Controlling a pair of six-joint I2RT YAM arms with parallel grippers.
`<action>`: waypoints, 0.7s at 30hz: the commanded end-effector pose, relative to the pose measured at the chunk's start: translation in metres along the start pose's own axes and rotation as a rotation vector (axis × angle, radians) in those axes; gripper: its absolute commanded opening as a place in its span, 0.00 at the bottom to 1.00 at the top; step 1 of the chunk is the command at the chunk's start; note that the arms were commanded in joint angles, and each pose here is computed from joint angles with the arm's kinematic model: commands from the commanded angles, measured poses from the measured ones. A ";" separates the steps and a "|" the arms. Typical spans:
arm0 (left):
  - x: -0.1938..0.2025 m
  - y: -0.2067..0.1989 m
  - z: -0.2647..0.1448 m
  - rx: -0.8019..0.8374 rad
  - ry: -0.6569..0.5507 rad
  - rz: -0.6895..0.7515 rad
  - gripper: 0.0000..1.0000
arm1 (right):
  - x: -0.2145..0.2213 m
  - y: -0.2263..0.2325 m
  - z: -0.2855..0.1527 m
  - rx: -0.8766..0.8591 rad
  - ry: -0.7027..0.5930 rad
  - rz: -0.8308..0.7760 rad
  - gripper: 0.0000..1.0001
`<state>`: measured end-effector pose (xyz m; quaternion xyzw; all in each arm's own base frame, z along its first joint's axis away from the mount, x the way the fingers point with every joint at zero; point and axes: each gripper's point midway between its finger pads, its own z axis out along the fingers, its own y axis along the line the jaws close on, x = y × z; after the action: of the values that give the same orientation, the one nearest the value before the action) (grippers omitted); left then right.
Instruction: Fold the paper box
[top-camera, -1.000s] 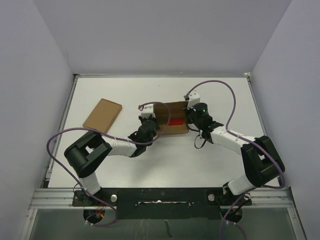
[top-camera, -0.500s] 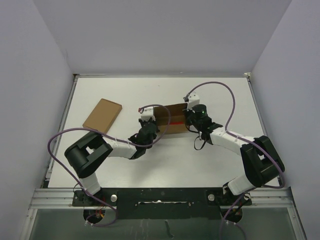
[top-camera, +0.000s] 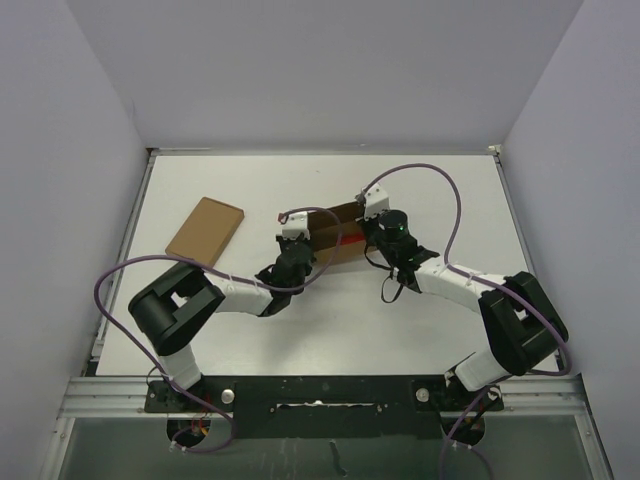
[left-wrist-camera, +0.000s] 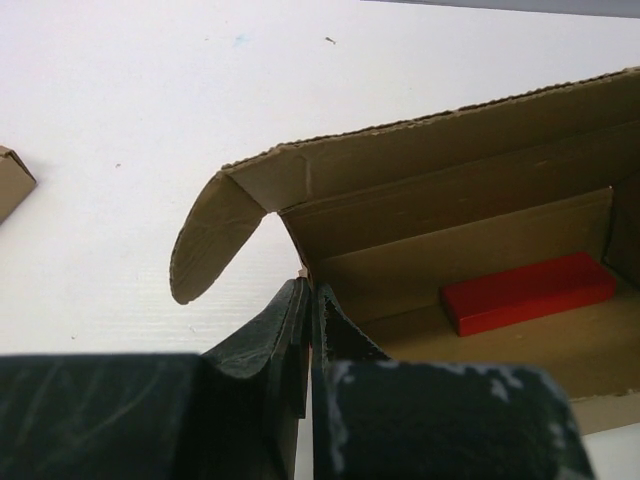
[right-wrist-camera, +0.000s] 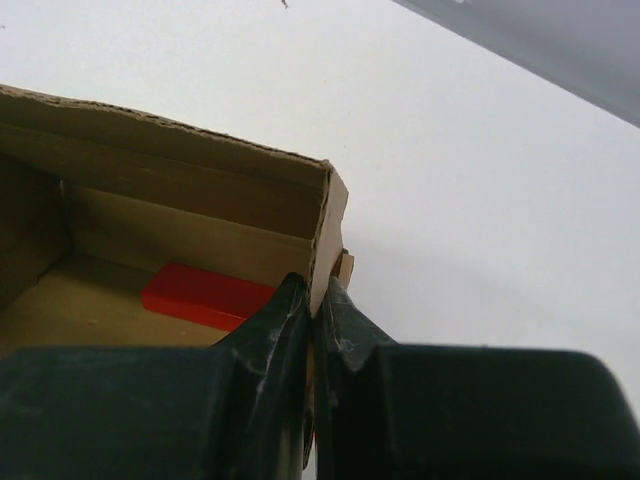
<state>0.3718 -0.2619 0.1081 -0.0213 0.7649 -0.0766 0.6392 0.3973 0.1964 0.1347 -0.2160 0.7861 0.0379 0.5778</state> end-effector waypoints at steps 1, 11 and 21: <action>-0.053 -0.031 0.002 0.108 -0.110 -0.070 0.00 | -0.055 0.013 -0.003 -0.047 -0.206 -0.012 0.03; -0.060 -0.040 0.009 0.152 -0.137 -0.068 0.00 | -0.025 0.007 0.005 -0.091 -0.149 0.015 0.03; -0.037 -0.039 0.005 0.166 -0.096 -0.085 0.00 | 0.001 -0.004 0.009 -0.104 -0.078 0.087 0.04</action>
<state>0.3836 -0.2737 0.1281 0.0014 0.7484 -0.1031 0.6552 0.4091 0.1768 0.1234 -0.2077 0.7827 0.0655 0.5831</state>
